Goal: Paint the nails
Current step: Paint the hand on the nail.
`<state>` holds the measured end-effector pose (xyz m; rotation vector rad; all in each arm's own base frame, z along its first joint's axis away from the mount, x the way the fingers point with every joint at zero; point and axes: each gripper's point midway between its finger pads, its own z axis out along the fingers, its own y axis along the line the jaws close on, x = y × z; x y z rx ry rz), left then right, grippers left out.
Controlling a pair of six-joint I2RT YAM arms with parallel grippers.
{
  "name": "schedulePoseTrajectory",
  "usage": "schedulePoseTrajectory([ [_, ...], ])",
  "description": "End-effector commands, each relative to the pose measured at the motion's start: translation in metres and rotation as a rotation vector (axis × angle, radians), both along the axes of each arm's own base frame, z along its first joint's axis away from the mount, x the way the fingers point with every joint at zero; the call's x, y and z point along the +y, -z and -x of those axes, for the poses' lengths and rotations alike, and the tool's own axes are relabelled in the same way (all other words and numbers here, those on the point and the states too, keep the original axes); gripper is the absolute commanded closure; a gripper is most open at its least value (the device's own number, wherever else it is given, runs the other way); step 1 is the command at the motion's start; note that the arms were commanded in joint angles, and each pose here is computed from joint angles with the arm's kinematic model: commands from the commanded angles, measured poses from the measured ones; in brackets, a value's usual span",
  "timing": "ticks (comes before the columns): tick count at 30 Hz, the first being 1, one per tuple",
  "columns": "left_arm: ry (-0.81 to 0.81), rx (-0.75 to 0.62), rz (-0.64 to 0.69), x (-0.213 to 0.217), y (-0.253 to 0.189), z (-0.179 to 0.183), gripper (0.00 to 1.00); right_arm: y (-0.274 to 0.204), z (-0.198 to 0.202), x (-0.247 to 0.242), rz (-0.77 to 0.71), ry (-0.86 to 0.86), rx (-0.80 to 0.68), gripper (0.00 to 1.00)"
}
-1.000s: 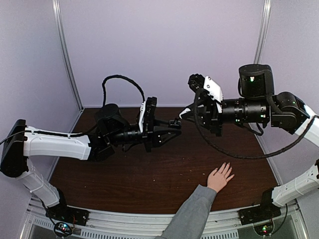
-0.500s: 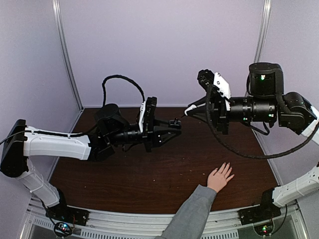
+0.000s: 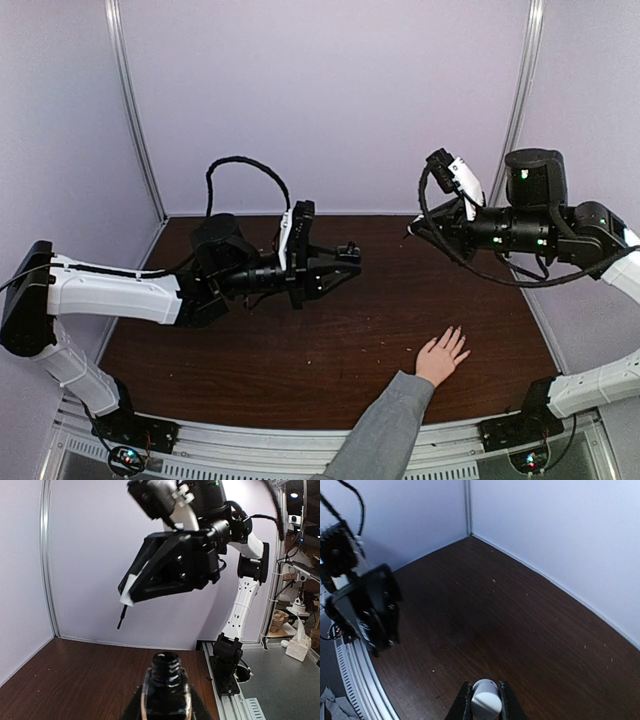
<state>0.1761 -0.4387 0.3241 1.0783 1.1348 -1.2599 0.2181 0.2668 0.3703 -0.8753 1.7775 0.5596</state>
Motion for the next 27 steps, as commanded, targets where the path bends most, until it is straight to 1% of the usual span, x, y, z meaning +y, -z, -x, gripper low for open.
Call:
schedulePoseTrajectory([
  [1,-0.037,-0.037,0.045,0.013,-0.016,-0.004,1.00,0.046,-0.021,-0.051,-0.081,0.243,0.235,1.00],
  [8,-0.047,-0.027,0.037,0.013,-0.011,-0.008,1.00,0.110,-0.033,-0.121,-0.100,0.530,0.420,1.00],
  [14,-0.048,-0.020,0.033,0.012,-0.010,-0.010,1.00,0.159,-0.036,-0.162,-0.097,0.704,0.535,1.00],
  [21,-0.050,-0.011,0.023,0.009,-0.007,-0.014,1.00,0.210,-0.033,-0.184,-0.034,0.779,0.661,1.00],
  [24,-0.052,-0.005,0.019,0.007,-0.005,-0.016,1.00,0.222,-0.032,-0.191,-0.030,0.798,0.676,1.00],
  [27,-0.046,-0.001,0.016,0.005,-0.003,-0.018,1.00,0.224,-0.035,-0.195,-0.025,0.813,0.671,1.00],
])
